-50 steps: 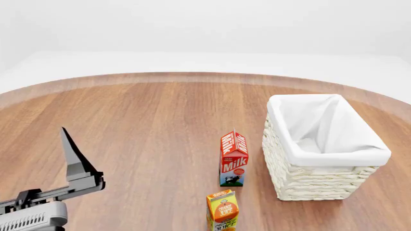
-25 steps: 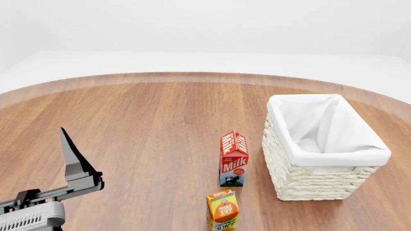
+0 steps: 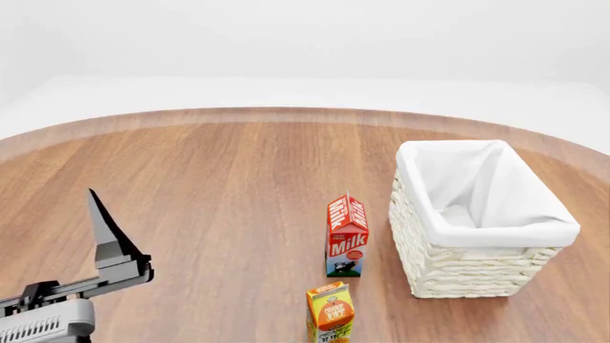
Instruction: Pick up the cream cheese box and the butter, and put them in the basket.
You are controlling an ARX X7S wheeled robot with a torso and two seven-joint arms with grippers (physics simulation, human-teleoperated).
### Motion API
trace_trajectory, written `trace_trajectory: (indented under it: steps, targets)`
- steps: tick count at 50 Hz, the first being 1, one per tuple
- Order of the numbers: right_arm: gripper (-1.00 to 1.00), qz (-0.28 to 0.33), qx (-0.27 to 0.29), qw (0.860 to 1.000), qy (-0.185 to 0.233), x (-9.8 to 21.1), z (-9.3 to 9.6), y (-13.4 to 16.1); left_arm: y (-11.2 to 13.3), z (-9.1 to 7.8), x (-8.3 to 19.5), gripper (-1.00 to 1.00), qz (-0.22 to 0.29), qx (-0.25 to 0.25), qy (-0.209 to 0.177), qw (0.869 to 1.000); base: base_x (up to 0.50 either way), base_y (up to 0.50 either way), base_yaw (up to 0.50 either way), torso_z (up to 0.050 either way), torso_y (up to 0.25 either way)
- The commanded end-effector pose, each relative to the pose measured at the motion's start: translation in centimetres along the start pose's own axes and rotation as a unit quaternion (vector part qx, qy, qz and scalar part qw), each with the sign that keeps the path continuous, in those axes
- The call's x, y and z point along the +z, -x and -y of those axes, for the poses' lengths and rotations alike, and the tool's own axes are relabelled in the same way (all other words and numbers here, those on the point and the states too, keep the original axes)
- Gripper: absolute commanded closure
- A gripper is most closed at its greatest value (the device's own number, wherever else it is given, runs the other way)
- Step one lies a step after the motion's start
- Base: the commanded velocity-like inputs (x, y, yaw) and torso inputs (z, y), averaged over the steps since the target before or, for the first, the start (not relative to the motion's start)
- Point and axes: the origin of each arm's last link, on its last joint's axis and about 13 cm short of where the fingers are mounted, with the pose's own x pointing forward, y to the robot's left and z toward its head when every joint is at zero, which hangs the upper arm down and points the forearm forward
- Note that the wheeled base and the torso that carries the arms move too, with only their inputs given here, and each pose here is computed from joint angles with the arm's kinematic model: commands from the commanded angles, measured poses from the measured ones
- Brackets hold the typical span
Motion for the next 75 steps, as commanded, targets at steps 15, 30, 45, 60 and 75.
trace_trajectory:
  steps: [15,30,45,60,75]
  targets:
    - [1.0,0.111,-0.029,0.993,0.018,2.0,-0.4,3.1,0.0,0.0,-0.1,-1.0,-0.001,0.001,0.001,1.0,0.0,0.0,0.0,0.0,0.0]
    - [1.0,0.211,-0.066,0.975,0.004,4.1,-0.1,6.7,0.0,-0.1,0.0,-1.0,0.001,0.003,0.001,1.0,0.0,0.0,0.0,0.0,0.0]
    - [1.0,0.263,-0.097,0.96,-0.016,5.3,0.5,8.7,0.0,-0.1,0.1,-1.0,0.003,0.003,0.0,1.0,0.0,0.0,0.0,0.0,0.001]
    - [1.0,0.305,-0.134,0.942,-0.051,6.4,1.8,10.2,0.0,-0.1,0.1,-1.0,0.003,0.003,0.0,1.0,0.0,0.0,0.0,0.0,0.001]
    - [1.0,0.347,-0.156,0.924,-0.018,6.8,2.7,11.7,0.0,-0.1,0.1,-1.0,0.003,0.002,0.0,1.0,0.0,0.0,0.0,0.0,0.001]
